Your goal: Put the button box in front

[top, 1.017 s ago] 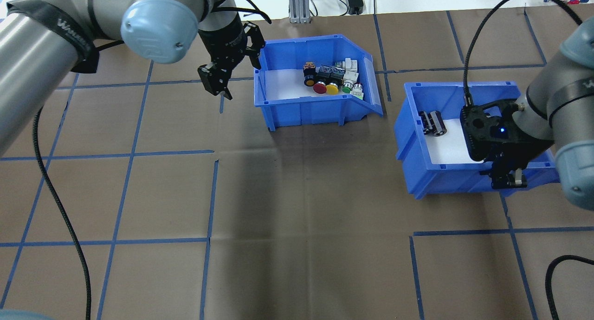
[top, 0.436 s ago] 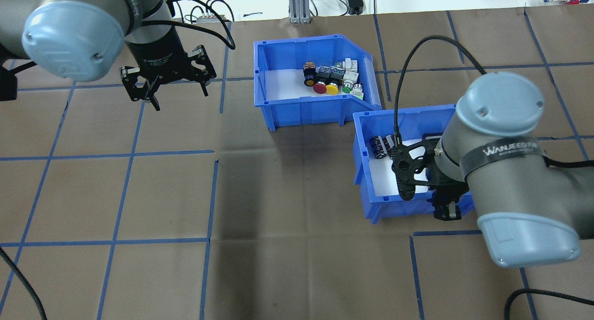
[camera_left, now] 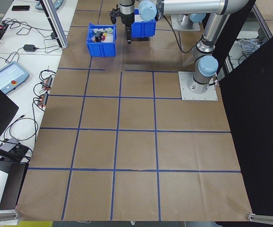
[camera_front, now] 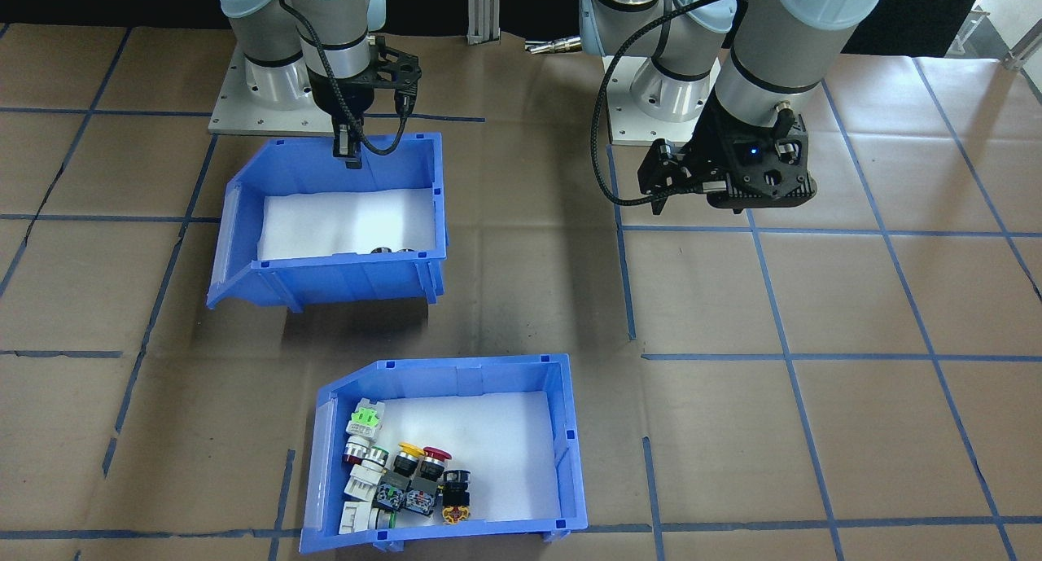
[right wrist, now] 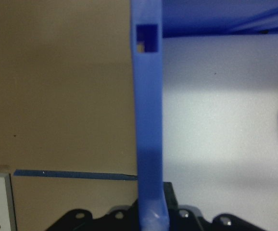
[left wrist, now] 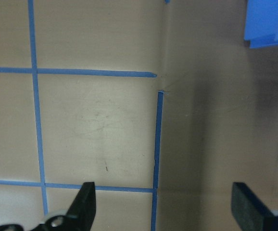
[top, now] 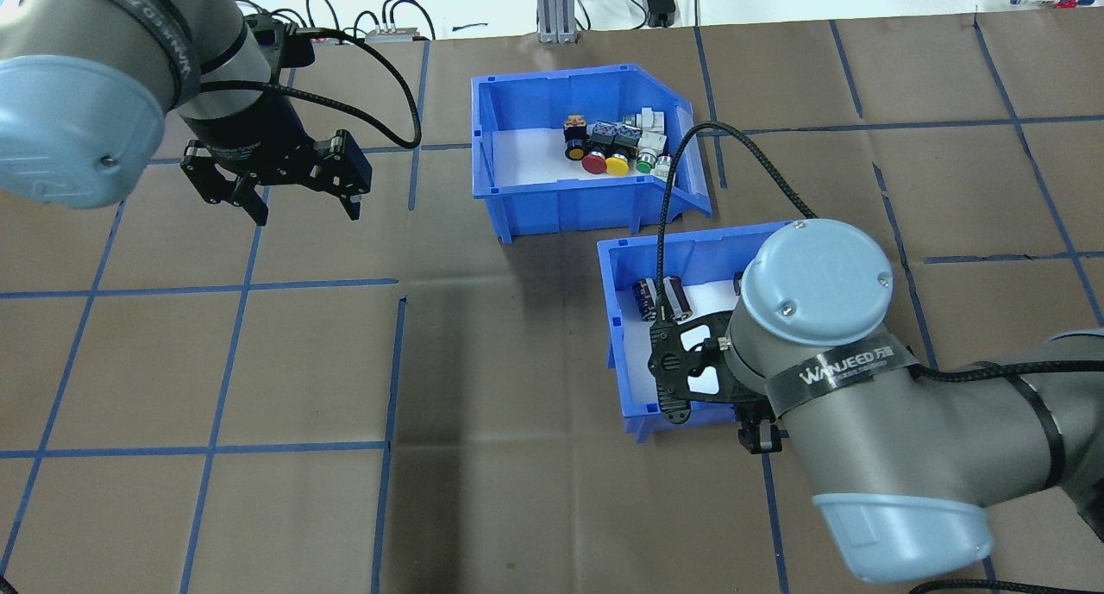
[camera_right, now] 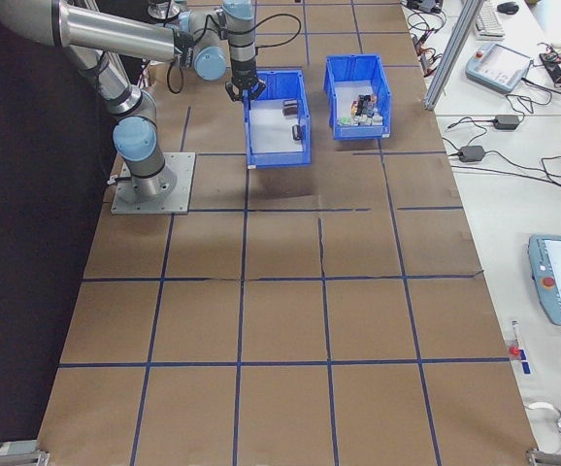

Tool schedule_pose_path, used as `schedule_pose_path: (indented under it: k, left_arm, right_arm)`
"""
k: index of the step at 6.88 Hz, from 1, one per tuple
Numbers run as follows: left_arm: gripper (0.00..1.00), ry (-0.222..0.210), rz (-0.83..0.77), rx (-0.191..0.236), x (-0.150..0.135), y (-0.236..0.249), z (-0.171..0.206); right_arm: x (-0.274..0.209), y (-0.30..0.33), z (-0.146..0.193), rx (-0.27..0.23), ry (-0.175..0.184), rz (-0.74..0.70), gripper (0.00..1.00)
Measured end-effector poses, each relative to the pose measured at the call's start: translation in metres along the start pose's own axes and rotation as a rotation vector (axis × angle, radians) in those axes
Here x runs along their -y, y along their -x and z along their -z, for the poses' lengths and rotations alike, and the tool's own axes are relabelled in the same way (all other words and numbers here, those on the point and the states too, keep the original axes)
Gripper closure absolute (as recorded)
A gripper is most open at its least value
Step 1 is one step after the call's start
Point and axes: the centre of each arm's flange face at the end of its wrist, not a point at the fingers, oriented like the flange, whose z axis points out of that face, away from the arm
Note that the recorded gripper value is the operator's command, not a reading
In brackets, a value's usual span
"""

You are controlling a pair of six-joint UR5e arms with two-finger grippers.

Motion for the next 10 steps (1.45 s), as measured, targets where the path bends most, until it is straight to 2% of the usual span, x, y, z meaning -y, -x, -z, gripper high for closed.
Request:
schedule_pose_path:
  k: [2,4,7,8,9,10]
  left_arm:
    - [0.0,-0.023,-0.087,-0.007,-0.014,0.002,0.014]
    - [0.0,-0.024,-0.153,-0.002,-0.018,0.003,0.017]
    - [0.0,-0.011,-0.123,-0.014,-0.024,0.002,0.003]
    - [0.0,-0.016,-0.108,-0.014,-0.029,0.004,-0.001]
    - [0.0,-0.028,-0.102,-0.012,-0.03,0.008,-0.003]
    - [0.0,-0.041,-0.099,-0.007,-0.03,0.014,-0.001]
  right_arm:
    - [0.035,0.013,-0.007,-0.022,-0.007,-0.009,0.99]
    - [0.077,0.02,-0.025,-0.048,-0.021,-0.016,0.99]
    - [0.108,0.028,-0.043,-0.058,-0.031,-0.048,0.98]
    - [0.113,0.031,-0.045,-0.054,-0.03,-0.06,0.92]
    - [0.116,0.032,-0.048,-0.049,-0.028,-0.07,0.25]
    - [0.117,0.032,-0.049,-0.045,-0.029,-0.078,0.0]
